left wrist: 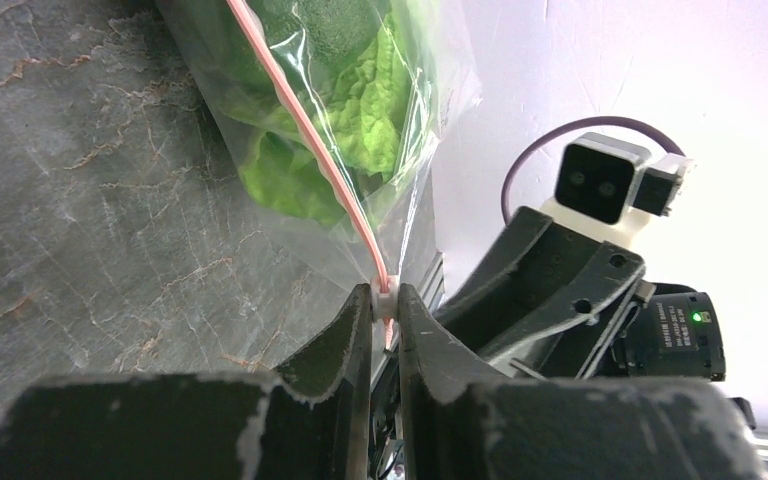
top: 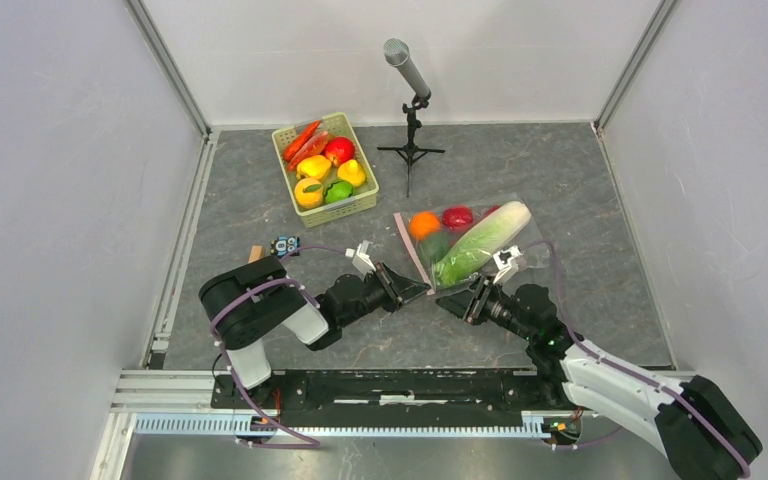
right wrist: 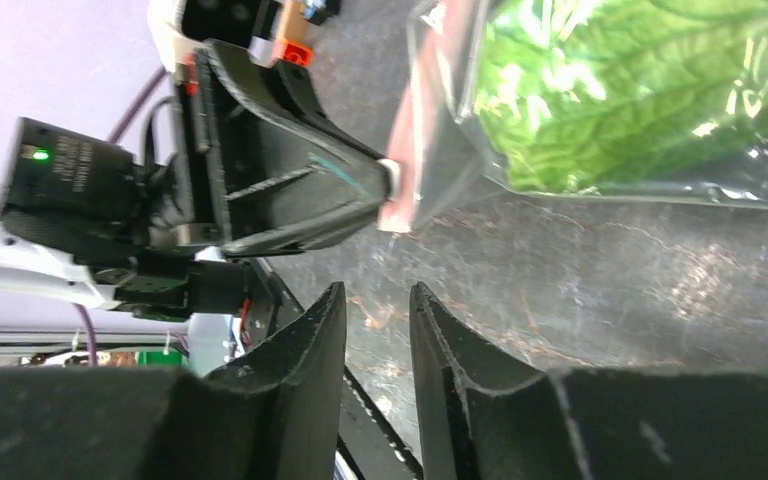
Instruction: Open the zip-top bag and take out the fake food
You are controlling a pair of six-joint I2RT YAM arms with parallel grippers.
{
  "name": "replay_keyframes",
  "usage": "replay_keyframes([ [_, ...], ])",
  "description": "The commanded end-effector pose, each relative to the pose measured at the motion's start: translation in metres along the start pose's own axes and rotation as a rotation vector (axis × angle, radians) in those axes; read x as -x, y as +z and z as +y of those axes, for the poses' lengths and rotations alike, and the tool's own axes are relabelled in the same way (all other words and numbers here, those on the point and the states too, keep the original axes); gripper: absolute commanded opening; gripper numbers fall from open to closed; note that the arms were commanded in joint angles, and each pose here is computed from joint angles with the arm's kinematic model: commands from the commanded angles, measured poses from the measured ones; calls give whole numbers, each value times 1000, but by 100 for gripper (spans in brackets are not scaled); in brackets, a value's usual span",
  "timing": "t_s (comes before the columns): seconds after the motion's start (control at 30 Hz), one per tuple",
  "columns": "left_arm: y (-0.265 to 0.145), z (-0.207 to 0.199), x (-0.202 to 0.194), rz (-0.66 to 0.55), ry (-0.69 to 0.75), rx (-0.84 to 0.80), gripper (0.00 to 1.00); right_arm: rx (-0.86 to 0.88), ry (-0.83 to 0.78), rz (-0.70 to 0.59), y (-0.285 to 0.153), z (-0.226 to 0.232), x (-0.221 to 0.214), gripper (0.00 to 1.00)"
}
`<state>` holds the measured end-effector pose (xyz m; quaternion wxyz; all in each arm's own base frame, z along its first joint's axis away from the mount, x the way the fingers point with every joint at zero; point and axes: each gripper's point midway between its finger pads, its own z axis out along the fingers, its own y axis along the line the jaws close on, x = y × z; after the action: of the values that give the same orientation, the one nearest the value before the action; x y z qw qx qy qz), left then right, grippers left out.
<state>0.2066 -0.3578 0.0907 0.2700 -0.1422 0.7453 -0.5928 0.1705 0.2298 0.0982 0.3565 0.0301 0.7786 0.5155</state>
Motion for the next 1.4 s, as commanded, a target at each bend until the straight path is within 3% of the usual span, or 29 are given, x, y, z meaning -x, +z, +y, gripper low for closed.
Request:
replay_keyframes([
  [0.0, -1, -26, 1, 2, 26, -81, 18, -85, 27, 76, -12, -44, -39, 36],
  [0.47, -1, -28, -5, 34, 7, -90, 18, 28, 10, 84, 6, -14, -26, 39],
  [0.97, -3, -33, -9, 50, -7, -109, 18, 39, 75, 21, 9, -12, -16, 39],
  [1.17, -4, -34, -11, 55, -15, -116, 17, 25, 89, 10, 8, -16, -17, 31],
  [1.37, -6, -35, -14, 60, -18, -120, 17, -2, 86, 5, 6, -25, -19, 15],
])
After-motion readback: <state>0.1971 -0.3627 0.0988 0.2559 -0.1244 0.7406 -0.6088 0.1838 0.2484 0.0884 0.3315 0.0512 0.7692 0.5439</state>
